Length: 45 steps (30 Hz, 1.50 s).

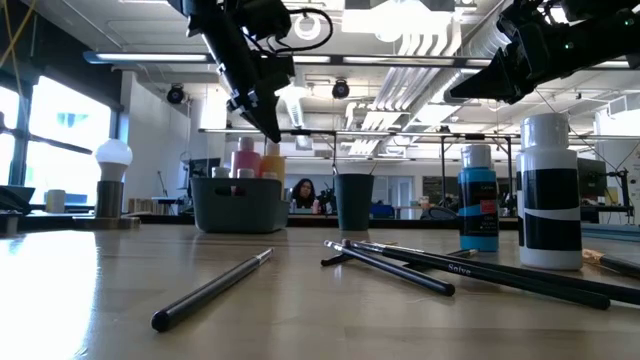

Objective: Pick & Place Paint Supplies
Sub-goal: Adjust the paint bottles

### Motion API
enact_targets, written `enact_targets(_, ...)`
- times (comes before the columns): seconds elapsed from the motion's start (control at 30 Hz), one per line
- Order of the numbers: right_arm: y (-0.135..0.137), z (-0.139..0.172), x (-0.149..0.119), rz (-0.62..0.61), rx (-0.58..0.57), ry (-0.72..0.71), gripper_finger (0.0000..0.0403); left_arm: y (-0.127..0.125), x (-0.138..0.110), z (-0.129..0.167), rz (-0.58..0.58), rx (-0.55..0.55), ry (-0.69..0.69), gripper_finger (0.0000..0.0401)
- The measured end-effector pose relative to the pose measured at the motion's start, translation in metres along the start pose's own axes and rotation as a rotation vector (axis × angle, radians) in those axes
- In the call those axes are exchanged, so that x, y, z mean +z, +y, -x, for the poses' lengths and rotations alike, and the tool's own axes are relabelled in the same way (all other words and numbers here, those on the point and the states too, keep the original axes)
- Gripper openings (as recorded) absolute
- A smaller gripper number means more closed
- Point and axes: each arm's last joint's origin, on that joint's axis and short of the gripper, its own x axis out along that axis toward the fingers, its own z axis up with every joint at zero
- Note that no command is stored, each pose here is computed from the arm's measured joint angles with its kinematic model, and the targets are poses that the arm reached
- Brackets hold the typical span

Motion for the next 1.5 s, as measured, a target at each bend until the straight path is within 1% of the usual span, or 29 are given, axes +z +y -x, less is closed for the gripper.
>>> enact_targets(0.07,0.000,0.000,0.000,0.000,0.000,0.000,0.0004,0.000,0.001,0.000,-0.010,-0.002,-0.008,0.0006)
enact_targets(0.17,0.000,0.000,0.000,0.000,0.000,0.000,0.0004,-0.005,0.004,0.001,-0.058,-0.023,-0.046,0.0002)
enact_targets(0.23,0.000,0.000,0.000,0.000,0.000,0.002,0.0004,-0.010,0.007,0.003,-0.107,-0.024,-0.085,0.0001)
enact_targets(0.33,0.000,0.000,0.000,0.000,0.000,0.001,0.0004,-0.015,0.008,0.011,-0.168,-0.007,-0.102,0.0001)
enact_targets(0.43,0.000,0.000,0.000,0.000,0.000,0.002,0.0004,-0.019,0.004,0.023,-0.161,-0.033,-0.138,0.0001)
enact_targets(0.5,0.000,0.000,0.000,-0.013,0.001,0.002,0.0004,-0.025,0.001,0.034,-0.157,-0.064,-0.224,0.0001)
enact_targets(0.63,0.000,0.000,0.000,-0.022,0.001,0.003,0.0004,-0.031,-0.028,0.053,-0.180,-0.080,-0.303,0.0000)
enact_targets(0.73,0.000,0.000,0.000,-0.024,0.000,0.003,0.0004,-0.028,-0.056,0.067,-0.178,-0.074,-0.376,0.0000)
enact_targets(0.8,0.000,0.000,0.000,-0.025,0.001,0.002,0.0004,-0.026,-0.073,0.077,-0.181,-0.089,-0.463,0.0000)
enact_targets(1.0,0.000,0.000,0.000,-0.025,0.001,0.001,0.0004,-0.018,-0.120,0.103,-0.264,-0.175,-0.743,0.0000)
enact_targets(1.07,0.000,0.000,0.000,-0.026,0.000,-0.002,0.0004,-0.013,-0.135,0.109,-0.286,-0.205,-0.805,0.0000)
enact_targets(1.13,0.000,0.000,0.001,-0.028,0.000,-0.007,0.0004,-0.009,-0.150,0.114,-0.289,-0.221,-0.847,0.0000)
enact_targets(1.33,0.000,0.000,0.003,-0.033,-0.001,-0.029,0.0004,0.001,-0.186,0.115,-0.249,-0.215,-0.945,0.0000)
enact_targets(1.43,0.000,0.000,0.004,-0.046,-0.001,-0.036,0.0004,0.003,-0.201,0.111,-0.239,-0.216,-0.961,0.0000)
enact_targets(1.5,0.000,0.000,0.004,-0.064,-0.001,-0.037,0.0004,0.002,-0.210,0.105,-0.230,-0.228,-0.931,0.0000)
